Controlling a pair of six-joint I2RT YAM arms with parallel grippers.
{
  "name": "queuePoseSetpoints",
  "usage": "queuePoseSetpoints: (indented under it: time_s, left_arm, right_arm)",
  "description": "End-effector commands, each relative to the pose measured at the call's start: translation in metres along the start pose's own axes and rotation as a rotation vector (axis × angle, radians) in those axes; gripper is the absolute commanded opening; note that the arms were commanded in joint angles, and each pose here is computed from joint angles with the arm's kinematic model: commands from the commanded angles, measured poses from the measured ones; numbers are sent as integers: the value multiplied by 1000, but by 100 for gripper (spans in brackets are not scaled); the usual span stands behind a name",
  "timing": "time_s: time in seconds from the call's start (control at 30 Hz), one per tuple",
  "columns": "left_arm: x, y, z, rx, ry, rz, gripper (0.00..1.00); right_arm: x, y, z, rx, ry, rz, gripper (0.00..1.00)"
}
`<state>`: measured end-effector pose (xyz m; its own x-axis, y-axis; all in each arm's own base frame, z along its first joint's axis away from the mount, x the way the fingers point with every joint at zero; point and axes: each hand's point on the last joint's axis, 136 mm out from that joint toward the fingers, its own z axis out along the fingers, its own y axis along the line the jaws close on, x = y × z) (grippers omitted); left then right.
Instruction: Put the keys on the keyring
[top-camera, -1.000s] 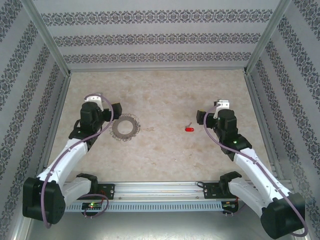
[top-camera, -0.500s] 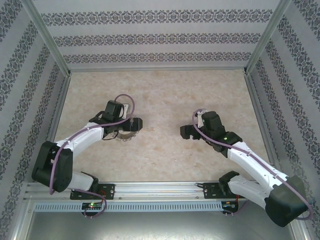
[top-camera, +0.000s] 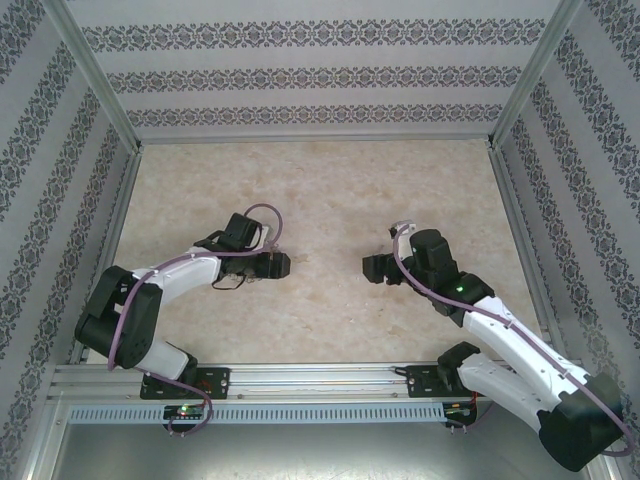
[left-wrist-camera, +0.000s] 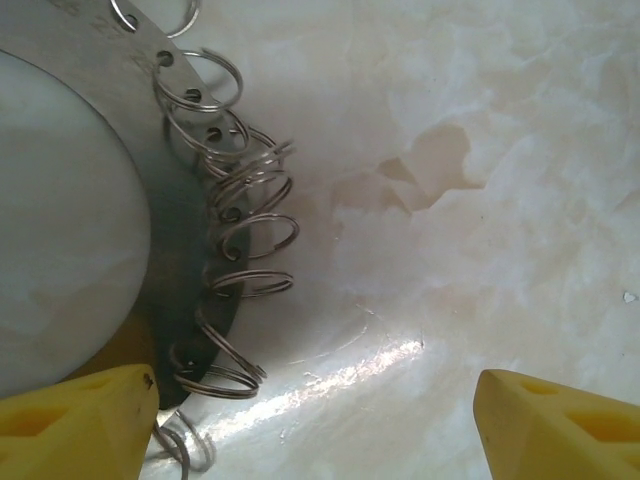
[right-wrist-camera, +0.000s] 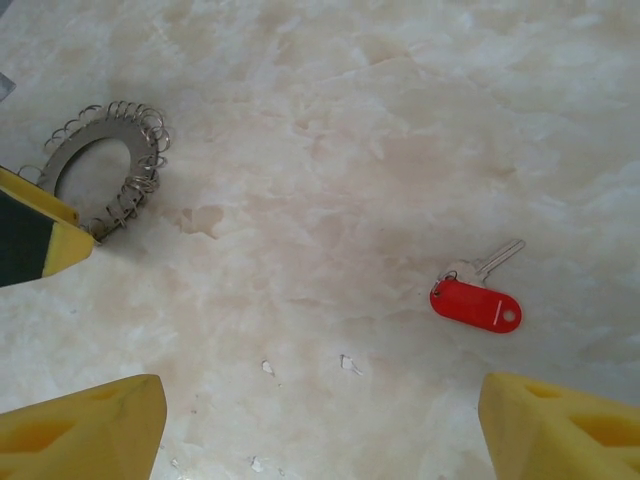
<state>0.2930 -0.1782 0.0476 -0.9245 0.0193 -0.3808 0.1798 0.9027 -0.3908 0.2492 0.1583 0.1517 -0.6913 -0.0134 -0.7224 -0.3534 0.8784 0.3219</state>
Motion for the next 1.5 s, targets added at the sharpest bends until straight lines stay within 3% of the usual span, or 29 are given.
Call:
queuePoseSetpoints:
  time_s: [0.0,0.37,0.8,0.93,1.03,1.23,1.47]
  left_arm:
    - [11,-3,2,-11,24,-7,79]
    - [24,-30,4,87,12,-46,76]
    - [25,-113,8,331,-25,-64,75]
    - [23,-123,-1,343,-38,-39,75]
    - [19,-112,-19,262,-72,25,76]
    - [15,-49,-33,-57,-78,145,82]
    - [24,-25,-9,-145,-27,153,90]
  right_arm:
    - [5,0,-1,4,11,-13,80]
    - [3,-1,-9,12,-3,-29,80]
    - [18,-5,-16,12,10,-15,79]
    - [24,-5,-21,7,22,-15,77]
    - [30,-3,-24,-9,36,-11,77]
    - [34,6,-21,-60,36,-1,77]
    - [32,8,-22,-72,22,11,79]
